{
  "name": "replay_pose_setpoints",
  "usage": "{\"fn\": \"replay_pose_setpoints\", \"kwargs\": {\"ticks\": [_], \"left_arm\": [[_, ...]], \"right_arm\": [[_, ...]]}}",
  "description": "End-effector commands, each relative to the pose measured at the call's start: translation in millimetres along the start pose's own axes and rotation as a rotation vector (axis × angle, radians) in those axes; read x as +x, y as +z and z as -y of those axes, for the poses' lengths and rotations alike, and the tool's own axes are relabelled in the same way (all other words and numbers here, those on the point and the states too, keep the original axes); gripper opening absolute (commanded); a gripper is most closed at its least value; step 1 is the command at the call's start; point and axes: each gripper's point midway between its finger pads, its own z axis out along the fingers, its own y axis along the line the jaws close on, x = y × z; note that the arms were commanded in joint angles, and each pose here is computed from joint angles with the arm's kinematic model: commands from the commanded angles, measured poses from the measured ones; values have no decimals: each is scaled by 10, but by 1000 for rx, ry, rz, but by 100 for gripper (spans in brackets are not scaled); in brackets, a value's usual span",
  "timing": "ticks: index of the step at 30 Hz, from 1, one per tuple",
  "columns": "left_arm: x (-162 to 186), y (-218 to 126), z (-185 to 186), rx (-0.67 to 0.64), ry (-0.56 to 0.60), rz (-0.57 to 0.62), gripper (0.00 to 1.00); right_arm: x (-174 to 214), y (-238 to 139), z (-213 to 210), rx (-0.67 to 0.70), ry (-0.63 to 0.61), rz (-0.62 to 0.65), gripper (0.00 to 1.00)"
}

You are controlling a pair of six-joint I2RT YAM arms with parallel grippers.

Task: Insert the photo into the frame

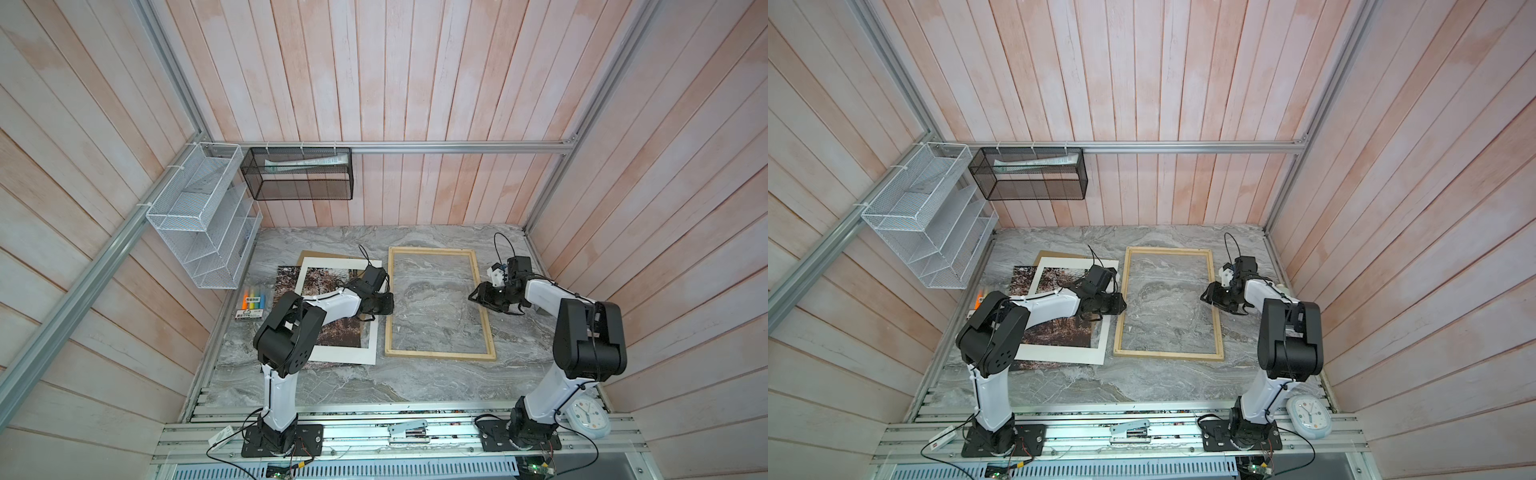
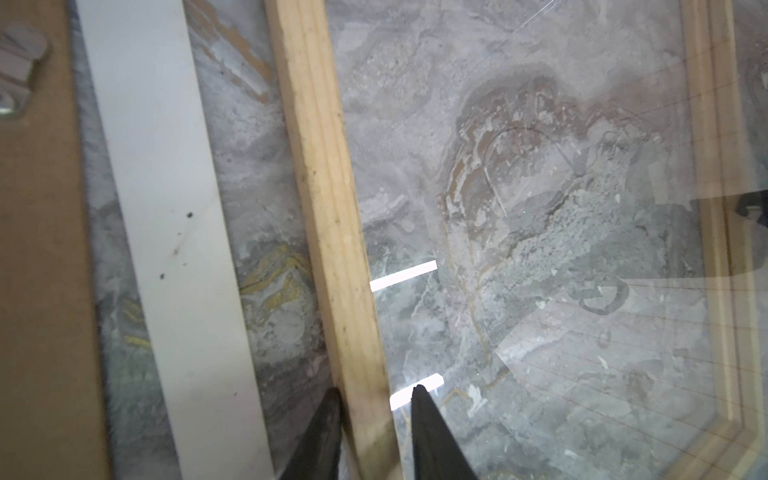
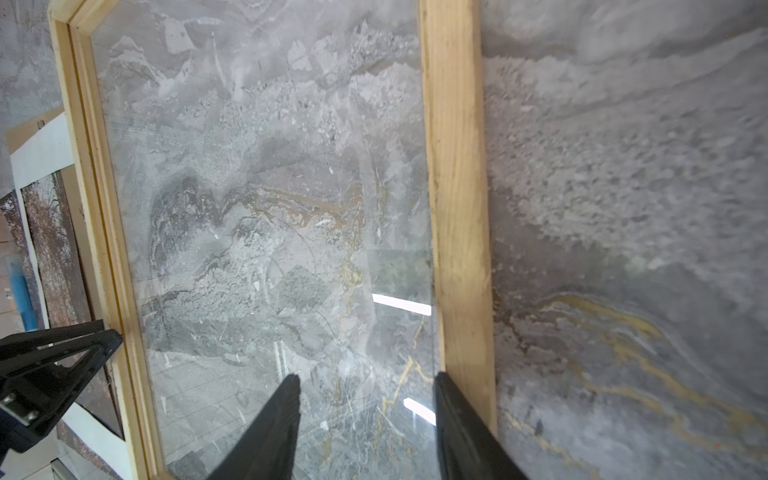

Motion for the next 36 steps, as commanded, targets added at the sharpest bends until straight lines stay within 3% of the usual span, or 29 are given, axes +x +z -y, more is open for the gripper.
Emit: {"fn": "replay_pose_setpoints", "kwargs": {"ticks": [1,17,29,36], "left_arm": [[97,81,5,9,12,-28,31],[98,84,7,11,8,-27,31],[36,-17,35,9,3,0,44],[57,-23,143,39,1,3,44]], "right_arm": [[-87,-116,-32,33,-17,33,53],[-122,-191,-19,56,-14,62,53],[-214,-399,190,106,54,164,49],[-191,-406,261,101,78,176,48]]}}
